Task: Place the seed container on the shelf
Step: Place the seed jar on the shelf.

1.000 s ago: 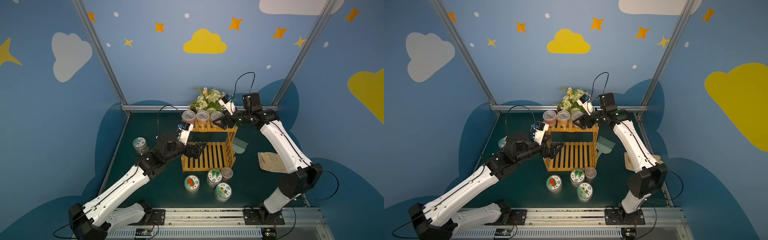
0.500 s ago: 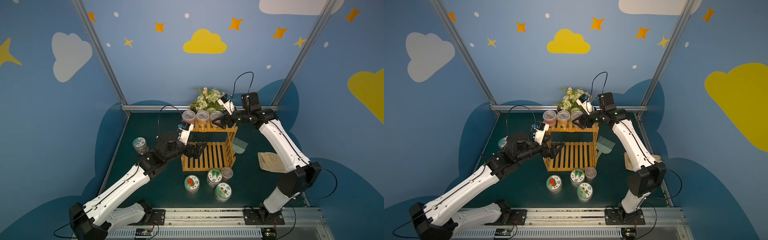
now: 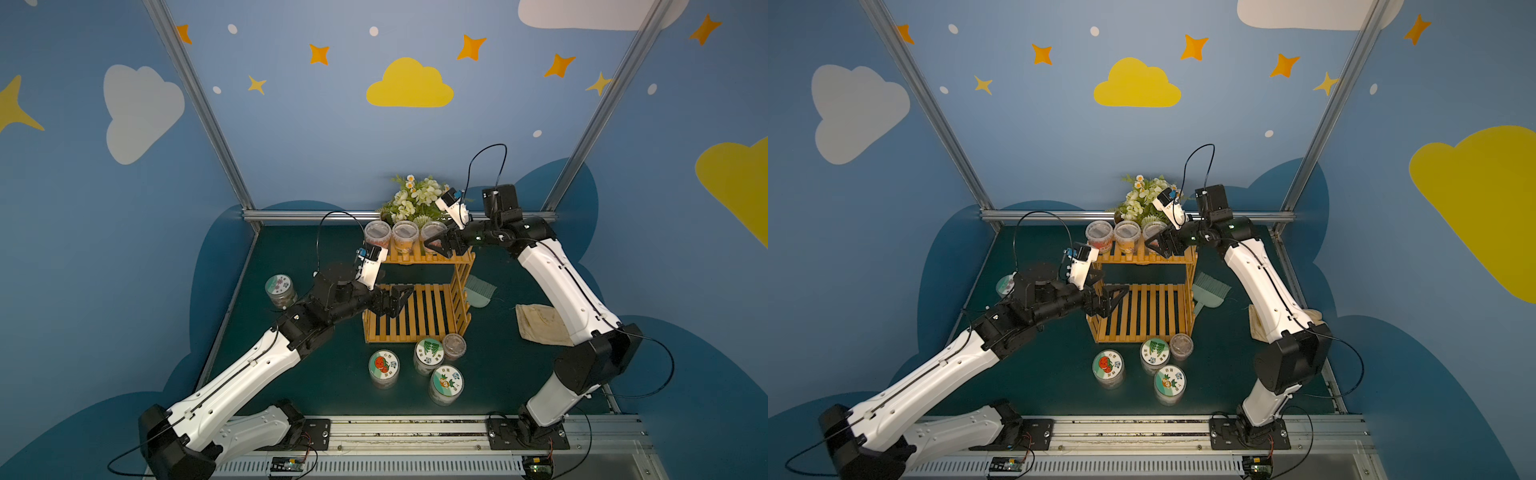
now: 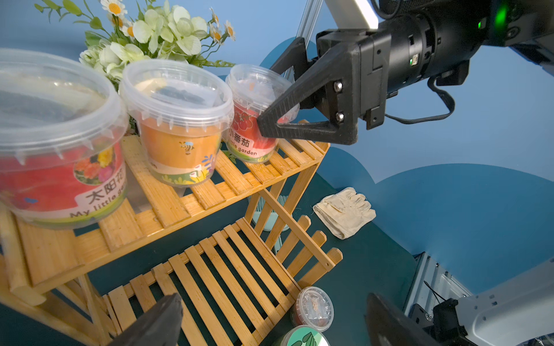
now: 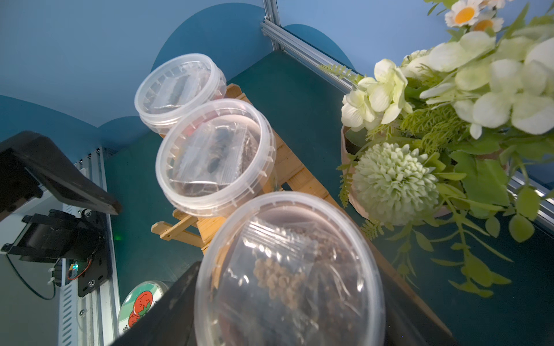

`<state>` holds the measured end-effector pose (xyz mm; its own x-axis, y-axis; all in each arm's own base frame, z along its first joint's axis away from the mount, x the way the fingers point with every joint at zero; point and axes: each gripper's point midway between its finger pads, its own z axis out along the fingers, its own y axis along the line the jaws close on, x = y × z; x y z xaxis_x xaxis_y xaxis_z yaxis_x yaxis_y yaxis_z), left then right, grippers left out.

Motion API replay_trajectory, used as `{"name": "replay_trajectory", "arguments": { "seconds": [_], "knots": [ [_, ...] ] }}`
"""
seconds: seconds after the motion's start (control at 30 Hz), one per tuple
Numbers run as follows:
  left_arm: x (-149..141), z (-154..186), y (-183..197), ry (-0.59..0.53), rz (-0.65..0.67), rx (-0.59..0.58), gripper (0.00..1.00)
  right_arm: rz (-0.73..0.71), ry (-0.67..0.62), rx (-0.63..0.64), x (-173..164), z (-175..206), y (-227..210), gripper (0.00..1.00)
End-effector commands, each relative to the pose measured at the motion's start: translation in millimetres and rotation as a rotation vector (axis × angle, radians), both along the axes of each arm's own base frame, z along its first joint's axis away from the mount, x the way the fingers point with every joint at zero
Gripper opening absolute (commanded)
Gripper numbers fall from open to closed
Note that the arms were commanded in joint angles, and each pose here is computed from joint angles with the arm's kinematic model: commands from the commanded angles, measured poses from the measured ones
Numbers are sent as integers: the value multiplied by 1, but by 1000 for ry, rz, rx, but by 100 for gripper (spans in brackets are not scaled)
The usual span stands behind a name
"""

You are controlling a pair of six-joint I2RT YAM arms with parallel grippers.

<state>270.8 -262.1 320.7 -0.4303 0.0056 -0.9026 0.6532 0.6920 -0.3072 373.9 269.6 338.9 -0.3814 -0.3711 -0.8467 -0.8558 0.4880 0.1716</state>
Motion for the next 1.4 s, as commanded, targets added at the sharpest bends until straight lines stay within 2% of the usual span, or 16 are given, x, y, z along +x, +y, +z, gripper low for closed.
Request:
{"name": "replay_trajectory", "arguments": {
  "seconds": [0.0,0.97,1.1,1.37],
  "knots": [
    [2,5,-1,-8,-5,-13,100,11,-15,21,-3,12,3,76],
    [0,2,0,0,-2,-9,100,22,13,47,-4,4,7,78],
    [0,3,0,-1,-2,-9,100,22,12,49,-5,6,7,82],
    [0,2,0,1,-2,-9,100,18,2,49,-6,9,6,84]
  ]
}}
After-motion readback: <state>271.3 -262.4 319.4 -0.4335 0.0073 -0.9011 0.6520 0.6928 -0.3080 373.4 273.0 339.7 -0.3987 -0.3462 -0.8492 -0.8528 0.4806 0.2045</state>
